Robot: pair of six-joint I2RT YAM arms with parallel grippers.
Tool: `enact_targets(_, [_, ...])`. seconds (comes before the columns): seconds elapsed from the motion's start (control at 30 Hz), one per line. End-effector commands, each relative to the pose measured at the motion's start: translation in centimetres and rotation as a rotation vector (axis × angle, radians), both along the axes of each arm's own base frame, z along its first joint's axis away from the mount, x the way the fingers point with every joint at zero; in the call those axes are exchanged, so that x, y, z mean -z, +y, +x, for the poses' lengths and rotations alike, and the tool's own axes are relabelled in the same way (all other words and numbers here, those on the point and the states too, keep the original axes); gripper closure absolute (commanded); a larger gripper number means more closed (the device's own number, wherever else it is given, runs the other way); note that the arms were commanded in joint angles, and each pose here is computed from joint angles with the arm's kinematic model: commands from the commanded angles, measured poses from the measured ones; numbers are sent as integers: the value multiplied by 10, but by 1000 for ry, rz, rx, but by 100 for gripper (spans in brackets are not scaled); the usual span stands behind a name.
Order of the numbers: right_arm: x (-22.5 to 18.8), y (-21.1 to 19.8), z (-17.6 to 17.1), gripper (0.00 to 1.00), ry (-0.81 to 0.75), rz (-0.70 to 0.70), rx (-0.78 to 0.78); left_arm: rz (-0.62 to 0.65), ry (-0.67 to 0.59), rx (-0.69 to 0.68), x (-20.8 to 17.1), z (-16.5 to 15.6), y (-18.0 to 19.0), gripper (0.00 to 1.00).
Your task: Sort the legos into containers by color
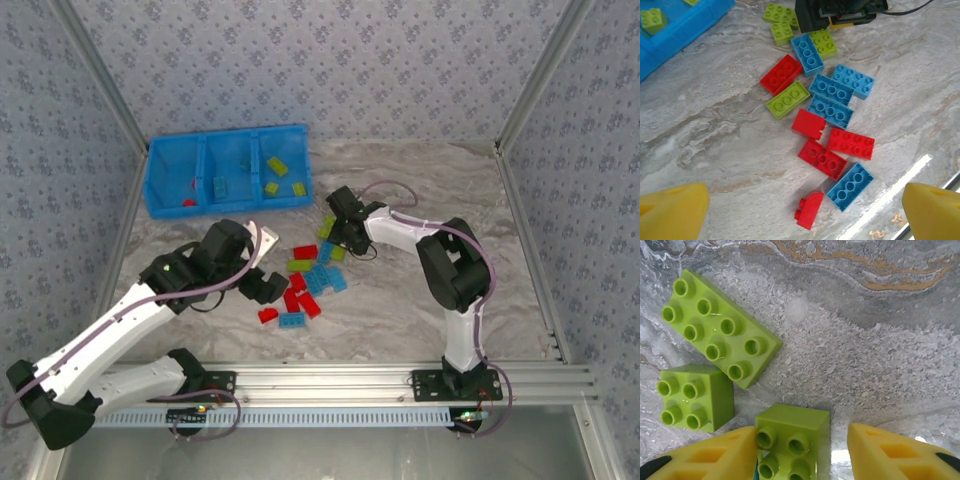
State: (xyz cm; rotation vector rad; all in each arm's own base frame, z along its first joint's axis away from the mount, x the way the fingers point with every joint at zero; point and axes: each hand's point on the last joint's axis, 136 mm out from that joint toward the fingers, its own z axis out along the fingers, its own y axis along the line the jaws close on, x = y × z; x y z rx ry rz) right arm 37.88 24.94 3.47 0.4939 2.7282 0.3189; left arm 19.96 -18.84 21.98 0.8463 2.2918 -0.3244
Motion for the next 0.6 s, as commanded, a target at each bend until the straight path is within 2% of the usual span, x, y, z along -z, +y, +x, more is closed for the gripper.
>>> enact_targets(0.0, [15, -7, -16, 42, 61, -48, -8, 45, -31, 18, 5, 0, 6, 1])
enact_targets(0.07, [11, -3, -15, 42, 52, -40, -30, 72, -14, 26, 10, -3, 8, 1])
enact_targets(0.3, [29, -4, -23, 62, 92, -61, -22, 106, -30, -11, 20, -2, 20, 1])
enact_targets(0.37, [30, -8, -26, 70, 90, -58, -15, 105, -41, -20, 18, -2, 22, 1])
enact_targets(0.47, [17, -13, -25, 81, 56, -44, -9, 109, -60, -34, 16, 0, 26, 1])
enact_targets(0.57, [-12, -18, -20, 84, -18, -42, -20, 113, -86, -58, 12, 3, 31, 1])
